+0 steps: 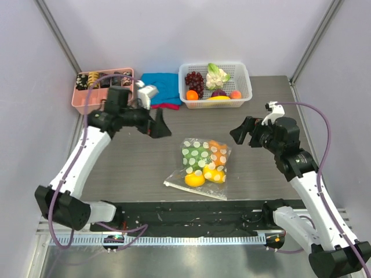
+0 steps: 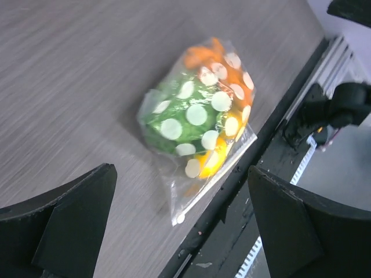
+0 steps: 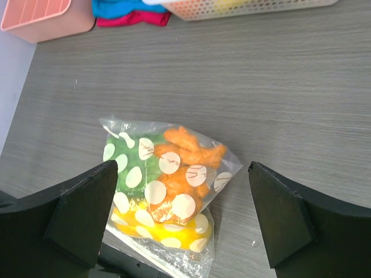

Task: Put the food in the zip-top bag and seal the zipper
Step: Reset both arms

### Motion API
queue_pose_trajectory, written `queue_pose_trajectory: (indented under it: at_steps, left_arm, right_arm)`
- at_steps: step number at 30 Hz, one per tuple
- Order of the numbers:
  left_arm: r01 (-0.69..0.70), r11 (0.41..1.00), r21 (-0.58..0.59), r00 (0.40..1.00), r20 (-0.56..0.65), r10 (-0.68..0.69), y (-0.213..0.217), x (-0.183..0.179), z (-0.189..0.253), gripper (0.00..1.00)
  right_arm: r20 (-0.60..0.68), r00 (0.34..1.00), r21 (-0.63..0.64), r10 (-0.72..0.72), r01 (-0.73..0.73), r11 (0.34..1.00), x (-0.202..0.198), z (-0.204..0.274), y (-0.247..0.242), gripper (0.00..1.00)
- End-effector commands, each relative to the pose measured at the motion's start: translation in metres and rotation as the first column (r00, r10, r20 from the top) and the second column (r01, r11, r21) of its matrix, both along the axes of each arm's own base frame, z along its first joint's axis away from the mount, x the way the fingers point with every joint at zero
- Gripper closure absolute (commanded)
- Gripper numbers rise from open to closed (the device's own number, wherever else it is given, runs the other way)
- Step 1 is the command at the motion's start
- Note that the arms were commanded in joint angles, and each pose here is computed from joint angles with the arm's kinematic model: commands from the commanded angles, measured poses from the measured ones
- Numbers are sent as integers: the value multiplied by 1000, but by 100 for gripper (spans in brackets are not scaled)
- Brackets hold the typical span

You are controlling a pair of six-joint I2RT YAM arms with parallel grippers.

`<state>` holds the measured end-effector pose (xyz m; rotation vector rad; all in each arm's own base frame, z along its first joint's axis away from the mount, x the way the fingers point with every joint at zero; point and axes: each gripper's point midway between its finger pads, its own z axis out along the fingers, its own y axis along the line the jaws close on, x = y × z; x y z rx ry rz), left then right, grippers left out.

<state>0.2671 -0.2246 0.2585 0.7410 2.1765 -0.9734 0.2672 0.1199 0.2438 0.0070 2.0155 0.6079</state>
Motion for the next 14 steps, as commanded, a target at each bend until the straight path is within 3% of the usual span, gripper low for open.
queue_pose_trajectory:
  at_steps: [1, 3, 5, 7, 10, 14]
  left_arm:
    - [-151, 986, -66, 982, -121, 142, 65, -10, 23, 0]
    - [-267, 962, -52, 952, -166, 255, 105, -6, 19, 0]
    - [-298, 954, 19, 944, -141, 297, 131, -4, 9, 0]
    - [-354, 934, 47, 912, -203, 356, 157, -9, -6, 0]
    - [-369, 925, 89, 896, -231, 380, 176, -15, -31, 0]
    - [-412, 876, 249, 872, -171, 459, 202, -14, -60, 0]
  right_arm:
    - [22, 998, -23, -61, 61, 998, 8, 19, -18, 0]
    - [2, 996, -55, -91, 91, 994, 11, 11, -27, 0]
    - [-27, 992, -82, -119, 117, 990, 13, 0, -38, 0]
    - [-51, 987, -113, -151, 144, 983, 14, -10, -52, 0]
    - [-97, 981, -141, -169, 154, 978, 11, -24, -63, 0]
    - [-91, 980, -186, -179, 159, 970, 15, -24, -76, 0]
